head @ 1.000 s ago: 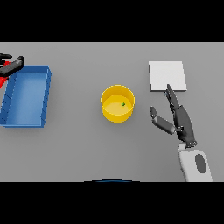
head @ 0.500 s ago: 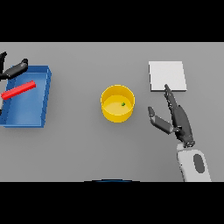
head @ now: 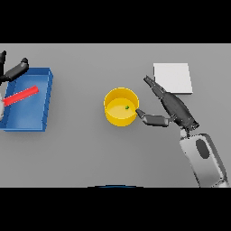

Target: Pick up the red beaker and tilt it to pour out 1 green nut into yellow bowl. Pick up the yellow bowl and place it on the metallic measuring scale.

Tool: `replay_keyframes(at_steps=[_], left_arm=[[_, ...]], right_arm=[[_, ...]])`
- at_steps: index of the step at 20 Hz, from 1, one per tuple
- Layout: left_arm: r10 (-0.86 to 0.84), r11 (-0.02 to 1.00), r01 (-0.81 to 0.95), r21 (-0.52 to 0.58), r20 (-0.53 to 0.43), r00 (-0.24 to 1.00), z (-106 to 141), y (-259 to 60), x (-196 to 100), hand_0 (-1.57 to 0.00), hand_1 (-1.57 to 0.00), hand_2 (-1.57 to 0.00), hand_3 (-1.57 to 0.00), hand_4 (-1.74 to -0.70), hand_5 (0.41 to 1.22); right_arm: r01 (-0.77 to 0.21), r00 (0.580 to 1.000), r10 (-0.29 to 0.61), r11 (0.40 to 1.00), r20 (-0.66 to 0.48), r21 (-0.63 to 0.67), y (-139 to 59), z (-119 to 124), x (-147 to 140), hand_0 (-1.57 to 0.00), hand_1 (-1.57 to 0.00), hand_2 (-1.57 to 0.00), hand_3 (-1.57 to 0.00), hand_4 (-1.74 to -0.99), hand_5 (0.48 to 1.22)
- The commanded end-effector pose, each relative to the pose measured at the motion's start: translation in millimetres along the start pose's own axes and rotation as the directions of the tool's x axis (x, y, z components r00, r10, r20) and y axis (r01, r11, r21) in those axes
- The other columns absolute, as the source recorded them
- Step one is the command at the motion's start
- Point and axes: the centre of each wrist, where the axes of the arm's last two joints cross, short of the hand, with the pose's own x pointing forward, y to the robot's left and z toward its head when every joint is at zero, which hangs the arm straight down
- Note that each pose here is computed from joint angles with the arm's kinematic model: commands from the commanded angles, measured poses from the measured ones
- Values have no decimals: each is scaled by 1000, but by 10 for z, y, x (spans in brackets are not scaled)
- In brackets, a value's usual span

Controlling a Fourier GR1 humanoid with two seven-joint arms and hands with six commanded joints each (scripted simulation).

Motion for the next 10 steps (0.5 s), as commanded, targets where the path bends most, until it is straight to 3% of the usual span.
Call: replay_keyframes(at_steps=[1,5,10], left_arm=[[-4,1000,4,10,3,1000,21,41,6,-5,-4,-3,-2,-739,709],[11,1000,-11,2,4,1000,10,44,-5,-1,-1,-1,0,-747,711],[18,1000,-17,-9,23,1000,21,18,-60,0,0,0,1,-755,716]], right_arm=[[-66,998,66,997,-8,48,13,-64,22,-3,1,1,1,-1260,656],[-315,949,303,930,90,191,20,-240,192,-1,1,1,1,-1230,620],[-474,880,431,816,199,330,12,-469,326,0,1,1,1,-1231,625]])
